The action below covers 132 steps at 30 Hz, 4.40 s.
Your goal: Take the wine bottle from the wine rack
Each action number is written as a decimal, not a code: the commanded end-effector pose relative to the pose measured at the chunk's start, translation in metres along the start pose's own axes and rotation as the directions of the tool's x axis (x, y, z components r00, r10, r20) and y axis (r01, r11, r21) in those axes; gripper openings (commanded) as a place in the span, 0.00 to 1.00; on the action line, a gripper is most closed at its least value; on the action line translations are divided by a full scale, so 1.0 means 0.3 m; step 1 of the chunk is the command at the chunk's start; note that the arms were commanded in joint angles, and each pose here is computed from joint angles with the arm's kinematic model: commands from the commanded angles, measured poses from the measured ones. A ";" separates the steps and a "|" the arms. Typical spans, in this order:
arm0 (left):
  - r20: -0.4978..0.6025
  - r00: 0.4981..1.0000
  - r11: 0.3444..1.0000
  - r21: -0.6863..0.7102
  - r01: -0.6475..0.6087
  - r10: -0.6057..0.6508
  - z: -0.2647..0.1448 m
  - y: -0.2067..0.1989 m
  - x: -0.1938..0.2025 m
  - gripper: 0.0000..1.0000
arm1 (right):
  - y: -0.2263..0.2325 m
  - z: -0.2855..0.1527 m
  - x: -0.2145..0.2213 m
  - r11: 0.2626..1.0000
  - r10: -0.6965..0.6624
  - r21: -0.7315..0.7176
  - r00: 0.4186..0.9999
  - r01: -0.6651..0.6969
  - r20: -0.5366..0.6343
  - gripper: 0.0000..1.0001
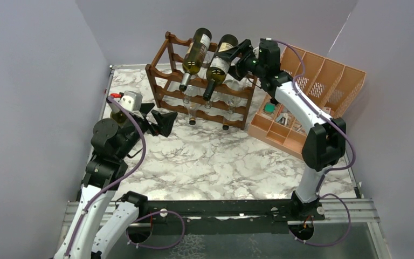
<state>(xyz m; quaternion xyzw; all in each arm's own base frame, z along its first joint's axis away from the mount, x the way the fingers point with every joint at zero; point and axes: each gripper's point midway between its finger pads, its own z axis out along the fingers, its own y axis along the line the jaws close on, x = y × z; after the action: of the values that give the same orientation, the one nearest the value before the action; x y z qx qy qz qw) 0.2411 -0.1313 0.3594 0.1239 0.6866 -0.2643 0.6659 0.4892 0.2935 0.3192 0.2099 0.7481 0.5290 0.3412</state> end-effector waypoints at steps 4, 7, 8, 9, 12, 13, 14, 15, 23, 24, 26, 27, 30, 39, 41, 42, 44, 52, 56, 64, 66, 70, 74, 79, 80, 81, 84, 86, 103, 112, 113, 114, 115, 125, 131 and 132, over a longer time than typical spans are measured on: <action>0.034 0.999 0.999 0.031 0.018 -0.019 0.020 -0.019 -0.025 0.99 | 0.276 -0.135 -0.044 0.966 0.000 -0.257 0.999 0.011 0.044 0.72; 0.035 0.999 0.998 0.058 0.000 -0.002 0.025 -0.030 -0.018 0.99 | 0.282 -0.151 -0.037 0.964 0.003 -0.267 0.999 0.008 0.040 0.72; 0.040 0.999 0.996 0.085 -0.023 0.020 0.026 -0.041 -0.013 0.99 | 0.284 -0.159 -0.032 0.963 0.012 -0.270 0.999 -0.002 0.034 0.72; 0.048 0.998 0.992 0.117 -0.053 0.047 0.028 -0.054 -0.006 0.99 | 0.287 -0.169 -0.028 0.961 0.024 -0.276 0.999 -0.016 0.026 0.71; 0.115 0.976 0.942 0.260 -0.210 0.186 0.026 -0.116 0.033 0.99 | 0.308 -0.212 0.000 0.951 0.072 -0.301 0.997 -0.074 -0.019 0.71; 0.152 0.960 0.914 0.300 -0.272 0.235 0.023 -0.135 0.052 0.99 | 0.314 -0.225 0.011 0.947 0.081 -0.309 0.996 -0.089 -0.036 0.71; 0.207 0.936 0.878 0.333 -0.342 0.286 0.018 -0.156 0.060 0.99 | 0.318 -0.238 0.021 0.943 0.093 -0.316 0.994 -0.105 -0.054 0.71; 0.257 0.907 0.843 0.348 -0.409 0.334 0.014 -0.169 0.072 0.99 | 0.320 -0.249 0.035 0.941 0.103 -0.317 0.992 -0.121 -0.073 0.71; 0.441 0.731 0.659 0.337 -0.673 0.520 0.108 -0.220 0.023 0.94 | 0.303 -0.356 0.133 0.944 0.154 -0.259 0.968 -0.203 -0.196 0.71; 0.473 0.713 0.639 0.340 -0.690 0.518 0.117 -0.241 0.008 0.92 | 0.304 -0.371 0.143 0.945 0.154 -0.257 0.967 -0.205 -0.205 0.71; 0.533 0.671 0.609 0.324 -0.724 0.515 0.135 -0.285 -0.025 0.92 | 0.307 -0.402 0.159 0.946 0.153 -0.250 0.964 -0.206 -0.216 0.71; 0.558 0.646 0.591 0.310 -0.745 0.521 0.145 -0.306 -0.040 0.92 | 0.312 -0.418 0.166 0.946 0.149 -0.251 0.964 -0.204 -0.221 0.71; 0.622 0.569 0.519 0.287 -0.805 0.538 0.173 -0.384 -0.066 0.91 | 0.322 -0.464 0.189 0.944 0.155 -0.250 0.958 -0.216 -0.243 0.71; 0.750 0.394 0.414 0.176 -0.893 0.531 0.208 -0.586 -0.137 0.86 | 0.344 -0.566 0.230 0.940 0.168 -0.248 0.950 -0.235 -0.264 0.71; 0.772 0.371 0.397 0.168 -0.902 0.516 0.199 -0.628 -0.145 0.83 | 0.345 -0.579 0.235 0.940 0.173 -0.244 0.949 -0.239 -0.265 0.71; 0.781 0.360 0.387 0.165 -0.907 0.510 0.195 -0.646 -0.146 0.82 | 0.343 -0.582 0.237 0.940 0.177 -0.240 0.947 -0.243 -0.268 0.71; 0.797 0.337 0.371 0.154 -0.916 0.501 0.184 -0.677 -0.149 0.80 | 0.337 -0.587 0.245 0.938 0.189 -0.232 0.941 -0.257 -0.279 0.71; 0.822 0.264 0.337 0.094 -0.937 0.505 0.171 -0.730 -0.170 0.67 | 0.331 -0.609 0.269 0.930 0.208 -0.231 0.927 -0.287 -0.313 0.71; 0.826 0.247 0.323 0.084 -0.943 0.507 0.176 -0.739 -0.167 0.64 | 0.333 -0.621 0.285 0.923 0.219 -0.231 0.912 -0.309 -0.346 0.71; 0.815 0.246 0.314 0.082 -0.946 0.525 0.203 -0.739 -0.149 0.57 | 0.347 -0.657 0.311 0.910 0.230 -0.237 0.891 -0.340 -0.392 0.71; 0.814 0.247 0.313 0.085 -0.946 0.526 0.207 -0.740 -0.146 0.56 | 0.348 -0.667 0.316 0.908 0.232 -0.239 0.888 -0.344 -0.398 0.71; 0.819 0.247 0.314 0.086 -0.945 0.518 0.206 -0.753 -0.152 0.53 | 0.354 -0.681 0.319 0.907 0.229 -0.244 0.888 -0.343 -0.398 0.71; 0.828 0.248 0.322 0.087 -0.943 0.502 0.193 -0.773 -0.170 0.44 | 0.351 -0.684 0.322 0.907 0.229 -0.243 0.888 -0.344 -0.399 0.71; 0.834 0.284 0.364 0.108 -0.925 0.473 0.165 -0.785 -0.206 0.25 | 0.326 -0.680 0.327 0.908 0.240 -0.232 0.888 -0.348 -0.392 0.76; 0.835 0.293 0.372 0.115 -0.921 0.466 0.158 -0.786 -0.213 0.21 | 0.321 -0.679 0.327 0.909 0.240 -0.232 0.889 -0.347 -0.390 0.80; 0.835 0.305 0.384 0.123 -0.915 0.458 0.151 -0.786 -0.221 0.18 | 0.318 -0.679 0.327 0.909 0.238 -0.234 0.891 -0.344 -0.386 0.84; 0.826 0.344 0.427 0.142 -0.893 0.446 0.139 -0.778 -0.247 0.03 | 0.308 -0.679 0.327 0.915 0.220 -0.243 0.902 -0.323 -0.370 0.99; 0.816 0.377 0.468 0.151 -0.871 0.438 0.135 -0.767 -0.275 0.01 | 0.295 -0.675 0.327 0.925 0.198 -0.241 0.915 -0.293 -0.353 1.00; 0.686 0.672 0.877 0.104 -0.470 0.279 0.045 -0.517 -0.531 0.00 | 0.088 -0.717 0.387 0.981 -0.097 -0.189 0.964 0.050 -0.247 1.00; 0.633 0.723 0.907 0.076 -0.414 0.277 0.048 -0.468 -0.536 0.00 | 0.088 -0.688 0.389 0.980 -0.097 -0.193 0.956 0.044 -0.277 1.00; 0.603 0.752 0.927 0.050 -0.371 0.268 0.052 -0.433 -0.525 0.00 | 0.086 -0.690 0.378 0.978 -0.144 -0.182 0.956 0.098 -0.257 1.00; 0.568 0.780 0.944 0.017 -0.331 0.263 0.057 -0.395 -0.505 0.00 | 0.076 -0.692 0.368 0.976 -0.183 -0.163 0.953 0.147 -0.240 1.00; 0.526 0.807 0.951 -0.013 -0.308 0.269 0.064 -0.360 -0.473 0.00 | 0.068 -0.697 0.355 0.971 -0.219 -0.141 0.951 0.192 -0.218 0.99; 0.082 0.958 0.930 -0.275 -0.242 0.274 0.074 -0.106 -0.109 0.00 | -0.029 -0.778 0.242 0.891 -0.446 0.073 0.894 0.447 -0.038 1.00; -0.044 0.963 0.852 -0.456 -0.256 0.266 0.032 0.046 0.059 0.00 | -0.040 -0.781 0.243 0.885 -0.457 0.079 0.888 0.459 -0.040 0.99; -0.054 0.961 0.837 -0.480 -0.263 0.271 0.025 0.078 0.085 0.00 | -0.041 -0.780 0.245 0.885 -0.458 0.077 0.888 0.460 -0.043 1.00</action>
<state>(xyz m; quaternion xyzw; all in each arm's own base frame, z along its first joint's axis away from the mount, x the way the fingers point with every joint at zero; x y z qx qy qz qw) 0.2521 -0.1647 0.3464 0.1367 0.6869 -0.0454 0.7124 0.2669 0.1940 0.3371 0.0412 0.7973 0.4283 0.4233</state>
